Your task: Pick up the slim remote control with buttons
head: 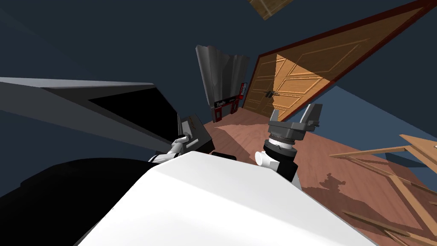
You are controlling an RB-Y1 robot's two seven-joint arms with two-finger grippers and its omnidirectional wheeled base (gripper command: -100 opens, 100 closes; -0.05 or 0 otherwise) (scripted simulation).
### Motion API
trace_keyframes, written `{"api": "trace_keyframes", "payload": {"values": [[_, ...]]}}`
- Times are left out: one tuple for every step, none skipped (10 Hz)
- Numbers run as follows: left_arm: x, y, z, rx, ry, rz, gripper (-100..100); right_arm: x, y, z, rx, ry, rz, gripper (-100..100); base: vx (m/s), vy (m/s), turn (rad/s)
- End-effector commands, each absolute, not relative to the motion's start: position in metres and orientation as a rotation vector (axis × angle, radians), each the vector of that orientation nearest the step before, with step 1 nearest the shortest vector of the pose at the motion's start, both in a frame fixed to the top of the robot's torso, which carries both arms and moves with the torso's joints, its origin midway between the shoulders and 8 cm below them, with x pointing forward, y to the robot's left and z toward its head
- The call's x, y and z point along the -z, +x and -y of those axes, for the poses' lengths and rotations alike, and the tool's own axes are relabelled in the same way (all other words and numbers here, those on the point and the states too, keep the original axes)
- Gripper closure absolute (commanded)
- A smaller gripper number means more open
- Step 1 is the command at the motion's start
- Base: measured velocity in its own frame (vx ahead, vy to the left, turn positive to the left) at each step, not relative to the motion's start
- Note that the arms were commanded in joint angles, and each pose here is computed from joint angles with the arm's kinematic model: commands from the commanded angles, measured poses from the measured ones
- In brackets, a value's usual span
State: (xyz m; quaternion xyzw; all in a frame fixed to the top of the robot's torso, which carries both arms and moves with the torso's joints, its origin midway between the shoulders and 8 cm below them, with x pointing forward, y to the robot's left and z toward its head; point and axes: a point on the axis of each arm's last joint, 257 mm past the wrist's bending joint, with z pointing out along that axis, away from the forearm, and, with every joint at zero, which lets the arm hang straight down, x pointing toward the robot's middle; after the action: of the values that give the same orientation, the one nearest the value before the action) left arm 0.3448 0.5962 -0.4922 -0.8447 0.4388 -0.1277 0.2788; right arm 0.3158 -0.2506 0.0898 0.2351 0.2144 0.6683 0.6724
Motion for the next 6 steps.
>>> {"api": "trace_keyframes", "payload": {"values": [[0.503, 0.326, -0.6, 0.308, -2.343, -1.147, -100, -0.09, 0.316, 0.251, -1.505, 0.529, -0.483, 0, 0.002, 0.049, -0.221], [0.513, 0.309, -0.601, 0.278, -2.401, -1.124, -100, -0.09, 0.316, 0.251, -1.505, 0.529, -0.483, 0, -0.001, 0.065, -0.224], [0.52, 0.295, -0.601, 0.253, -2.453, -1.101, -100, -0.09, 0.316, 0.251, -1.505, 0.529, -0.483, 0, -0.001, 0.059, -0.214], [0.52, 0.295, -0.601, 0.253, -2.453, -1.101, -100, -0.09, 0.316, 0.251, -1.505, 0.529, -0.483, 0, -0.003, 0.04, -0.041], [0.527, 0.281, -0.601, 0.229, -2.505, -1.076, -100, -0.09, 0.316, 0.251, -1.505, 0.53, -0.483, 0, -0.003, 0.036, -0.096], [0.533, 0.268, -0.599, 0.209, -2.552, -1.051, -100, -0.09, 0.316, 0.251, -1.505, 0.529, -0.483, 0, -0.004, 0.046, -0.229]]}}
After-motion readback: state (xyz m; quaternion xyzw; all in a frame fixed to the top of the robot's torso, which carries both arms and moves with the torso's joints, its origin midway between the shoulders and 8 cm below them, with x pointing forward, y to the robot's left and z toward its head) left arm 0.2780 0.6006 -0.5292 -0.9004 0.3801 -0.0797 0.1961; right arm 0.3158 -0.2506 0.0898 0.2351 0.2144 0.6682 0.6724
